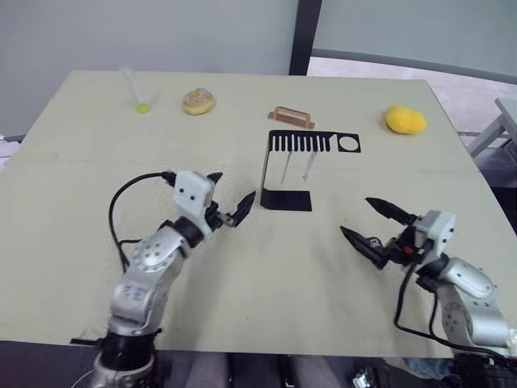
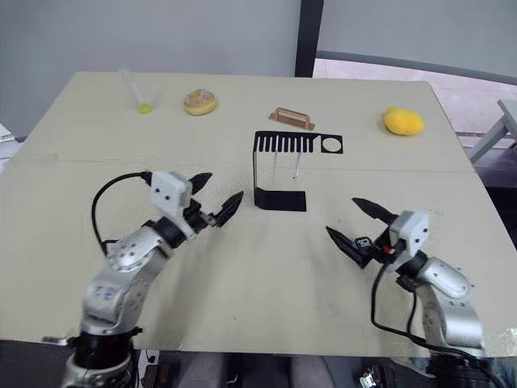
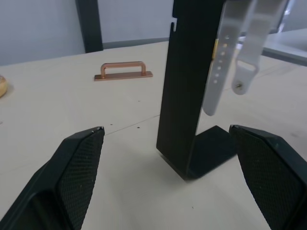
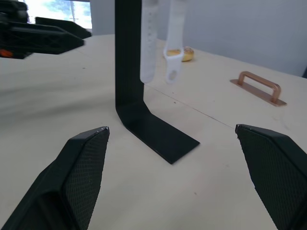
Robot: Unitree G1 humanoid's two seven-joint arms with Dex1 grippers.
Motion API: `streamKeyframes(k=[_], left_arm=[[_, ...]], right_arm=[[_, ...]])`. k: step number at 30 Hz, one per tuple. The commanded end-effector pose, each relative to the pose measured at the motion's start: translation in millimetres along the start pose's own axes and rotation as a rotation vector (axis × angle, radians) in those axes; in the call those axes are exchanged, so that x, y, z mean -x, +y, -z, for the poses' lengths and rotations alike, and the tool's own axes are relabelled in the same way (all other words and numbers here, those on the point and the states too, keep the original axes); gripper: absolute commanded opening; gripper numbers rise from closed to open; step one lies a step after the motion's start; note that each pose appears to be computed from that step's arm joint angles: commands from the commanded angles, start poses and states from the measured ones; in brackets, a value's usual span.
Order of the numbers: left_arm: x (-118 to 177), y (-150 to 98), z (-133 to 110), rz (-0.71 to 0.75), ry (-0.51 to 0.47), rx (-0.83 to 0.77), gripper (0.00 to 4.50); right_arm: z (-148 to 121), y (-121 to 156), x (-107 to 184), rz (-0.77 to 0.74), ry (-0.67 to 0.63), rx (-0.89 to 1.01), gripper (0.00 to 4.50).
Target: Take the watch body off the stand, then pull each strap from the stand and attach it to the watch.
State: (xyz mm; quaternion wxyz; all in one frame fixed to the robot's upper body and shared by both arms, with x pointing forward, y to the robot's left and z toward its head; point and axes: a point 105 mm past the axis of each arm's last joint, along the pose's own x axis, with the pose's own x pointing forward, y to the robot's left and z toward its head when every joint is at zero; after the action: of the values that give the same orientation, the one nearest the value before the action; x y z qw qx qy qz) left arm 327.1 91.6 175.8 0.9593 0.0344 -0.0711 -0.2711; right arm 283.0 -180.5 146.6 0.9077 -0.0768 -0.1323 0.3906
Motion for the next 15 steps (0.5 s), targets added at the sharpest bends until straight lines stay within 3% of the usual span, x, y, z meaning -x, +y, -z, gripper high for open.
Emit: streamKeyframes(k=[1,15], left_arm=[[-18,-7,3,-0.04,-0.014,0.011,4.5],[-55,-2,9,-0.142,-0.038,0.012,4.5]], right_arm=[[-6,-1,-11,0.023,-0.041,0.032,4.45],[-16,14,-35,-0.002,-0.13,0.095,4.45]])
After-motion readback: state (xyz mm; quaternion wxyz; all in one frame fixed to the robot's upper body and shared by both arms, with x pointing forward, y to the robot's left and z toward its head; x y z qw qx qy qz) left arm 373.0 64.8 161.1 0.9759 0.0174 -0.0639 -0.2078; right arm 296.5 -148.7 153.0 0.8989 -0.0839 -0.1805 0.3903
